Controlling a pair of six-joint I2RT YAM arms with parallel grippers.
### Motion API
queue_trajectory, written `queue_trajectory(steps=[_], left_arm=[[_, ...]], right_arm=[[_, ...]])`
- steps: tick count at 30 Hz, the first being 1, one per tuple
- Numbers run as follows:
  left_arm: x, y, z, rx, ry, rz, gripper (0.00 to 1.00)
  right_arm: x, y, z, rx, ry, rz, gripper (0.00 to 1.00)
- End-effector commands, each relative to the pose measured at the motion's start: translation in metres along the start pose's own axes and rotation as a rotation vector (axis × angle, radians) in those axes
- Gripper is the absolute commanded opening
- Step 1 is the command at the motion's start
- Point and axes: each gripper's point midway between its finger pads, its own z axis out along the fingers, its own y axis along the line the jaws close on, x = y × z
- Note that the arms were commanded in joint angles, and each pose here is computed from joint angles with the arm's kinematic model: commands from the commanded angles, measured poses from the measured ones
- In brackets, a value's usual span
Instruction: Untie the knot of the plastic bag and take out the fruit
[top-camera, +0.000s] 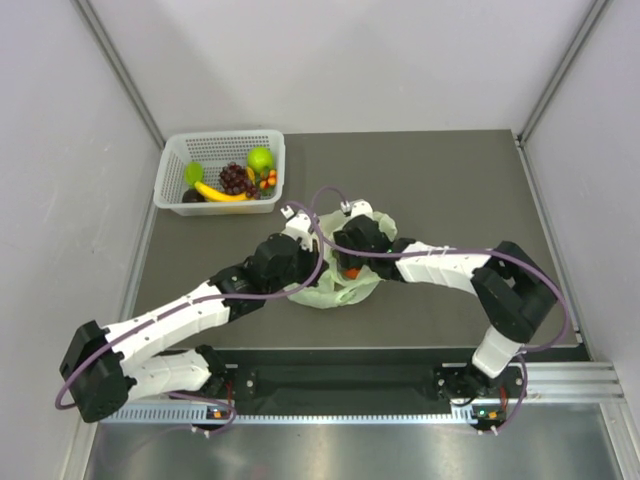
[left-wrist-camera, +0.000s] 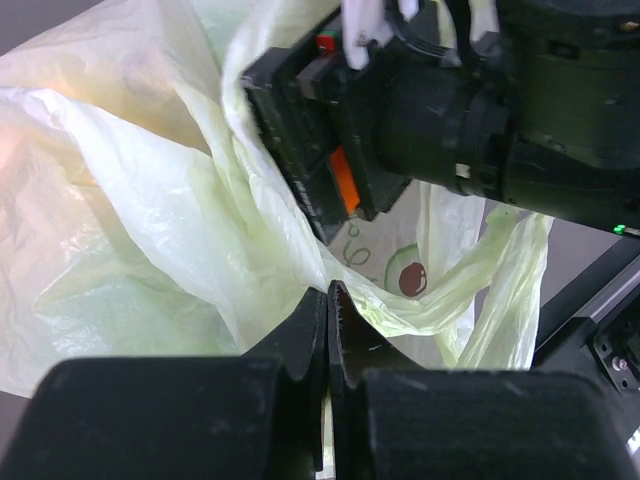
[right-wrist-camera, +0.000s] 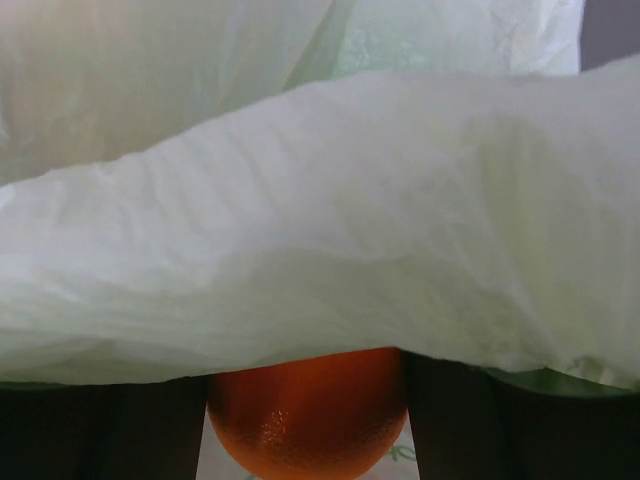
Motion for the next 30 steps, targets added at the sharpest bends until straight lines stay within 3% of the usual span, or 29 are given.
queue_trajectory(steps=[1,3,10,17,24,27,28,30], left_arm=[[-0.024,-0.01,-0.007,0.036,-0.103,-0.025,0.0],[-0.025,-0.008,-0.008,0.031,-0.109,-0.027,0.0],[-0.027,-0.006,-0.007,0.014,-0.124,-0.033,0.0],[-0.053,-0.009,-0.011,0.001,-0.187,-0.036,0.0],[-0.061,-0.01,-0.026,-0.003,-0.207,-0.058,0.0],[-0.056,-0.007,-0.031,-0.006,-0.203,-0.077,0.04],[-0.05,-0.003,-0.031,-0.016,-0.193,-0.077,0.14],[-0.047,0.001,-0.036,-0.022,-0.207,-0.092,0.23]], right_arm=[[-0.026,-0.004,-0.039,-0.053,-0.088,0.046,0.2],[-0.032,0.004,-0.059,-0.142,-0.109,0.06,0.15],[-0.053,0.012,-0.148,-0.431,-0.225,0.144,0.18],[-0.032,0.037,-0.184,-0.716,-0.098,0.172,0.2],[-0.082,0.048,-0.242,-0.89,-0.254,0.177,0.14],[-0.104,0.052,-0.262,-0.921,-0.306,0.149,0.08],[-0.119,0.051,-0.27,-0.911,-0.333,0.134,0.06],[-0.139,0.049,-0.275,-0.886,-0.374,0.135,0.03]])
